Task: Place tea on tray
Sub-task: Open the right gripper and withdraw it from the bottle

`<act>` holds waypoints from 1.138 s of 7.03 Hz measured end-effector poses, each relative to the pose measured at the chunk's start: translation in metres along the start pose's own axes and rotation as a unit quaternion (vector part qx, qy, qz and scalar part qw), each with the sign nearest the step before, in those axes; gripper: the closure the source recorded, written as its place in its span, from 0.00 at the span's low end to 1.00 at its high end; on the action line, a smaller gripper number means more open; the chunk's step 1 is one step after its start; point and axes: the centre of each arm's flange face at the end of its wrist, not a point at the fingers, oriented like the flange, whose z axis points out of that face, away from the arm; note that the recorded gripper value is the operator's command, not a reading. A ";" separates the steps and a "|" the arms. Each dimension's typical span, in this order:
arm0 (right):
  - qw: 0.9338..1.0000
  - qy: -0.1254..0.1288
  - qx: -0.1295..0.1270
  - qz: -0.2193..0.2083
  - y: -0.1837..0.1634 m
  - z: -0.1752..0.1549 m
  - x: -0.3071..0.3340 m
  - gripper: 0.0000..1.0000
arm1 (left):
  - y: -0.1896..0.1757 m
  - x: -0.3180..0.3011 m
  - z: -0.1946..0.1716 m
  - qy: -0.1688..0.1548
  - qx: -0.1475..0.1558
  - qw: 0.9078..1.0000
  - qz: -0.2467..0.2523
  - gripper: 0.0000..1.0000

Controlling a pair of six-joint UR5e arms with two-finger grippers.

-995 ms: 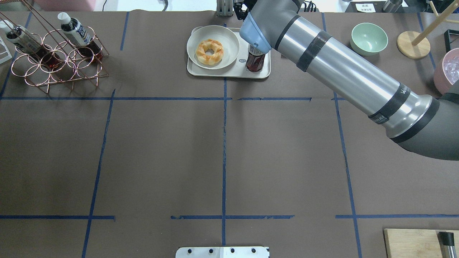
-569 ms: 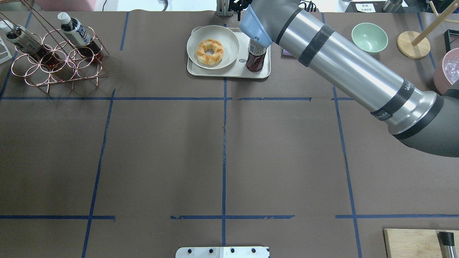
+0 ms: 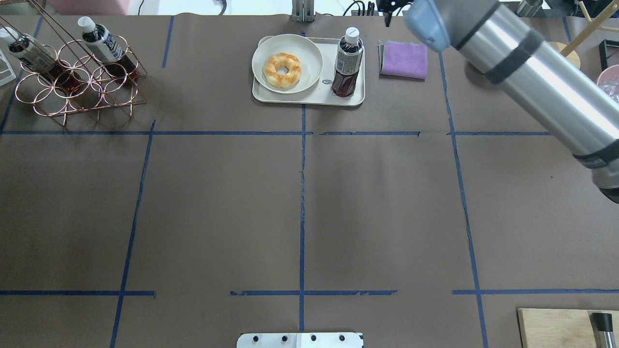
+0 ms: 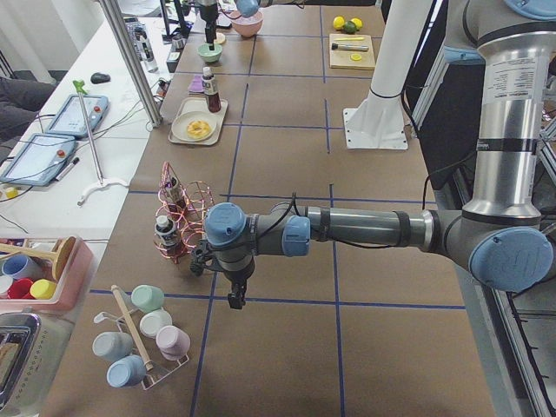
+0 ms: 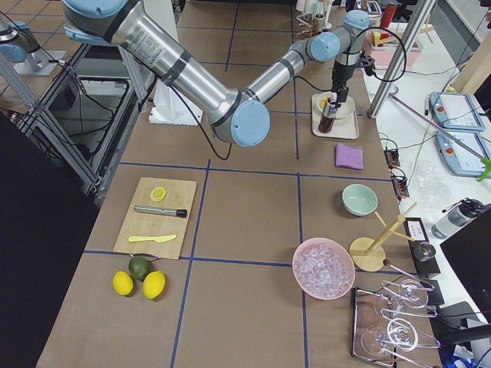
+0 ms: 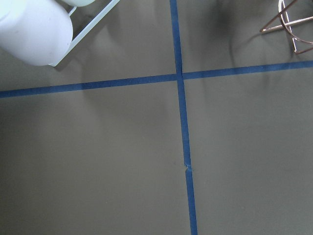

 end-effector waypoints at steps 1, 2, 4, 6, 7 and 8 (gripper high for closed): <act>0.999 0.012 -0.005 -0.037 0.025 0.002 0.065 0.01 | 0.003 0.000 0.000 0.000 -0.003 1.000 -0.001 0.00; 0.998 0.021 -0.011 -0.066 0.054 0.010 0.123 0.01 | 0.007 -0.001 0.000 0.000 -0.004 1.000 -0.001 0.00; 0.994 0.039 -0.034 -0.101 0.112 0.030 0.238 0.00 | 0.014 -0.001 0.000 0.000 -0.005 1.000 -0.002 0.00; 0.993 0.052 -0.065 -0.085 0.183 0.049 0.364 0.00 | 0.020 -0.004 0.004 0.000 -0.007 1.000 -0.003 0.00; 0.994 0.048 -0.075 -0.064 0.223 0.052 0.421 0.00 | 0.023 -0.006 0.006 0.000 -0.007 1.000 -0.003 0.00; 0.995 0.033 -0.082 -0.043 0.262 0.052 0.469 0.00 | 0.025 -0.007 0.007 -0.001 -0.008 1.000 -0.004 0.00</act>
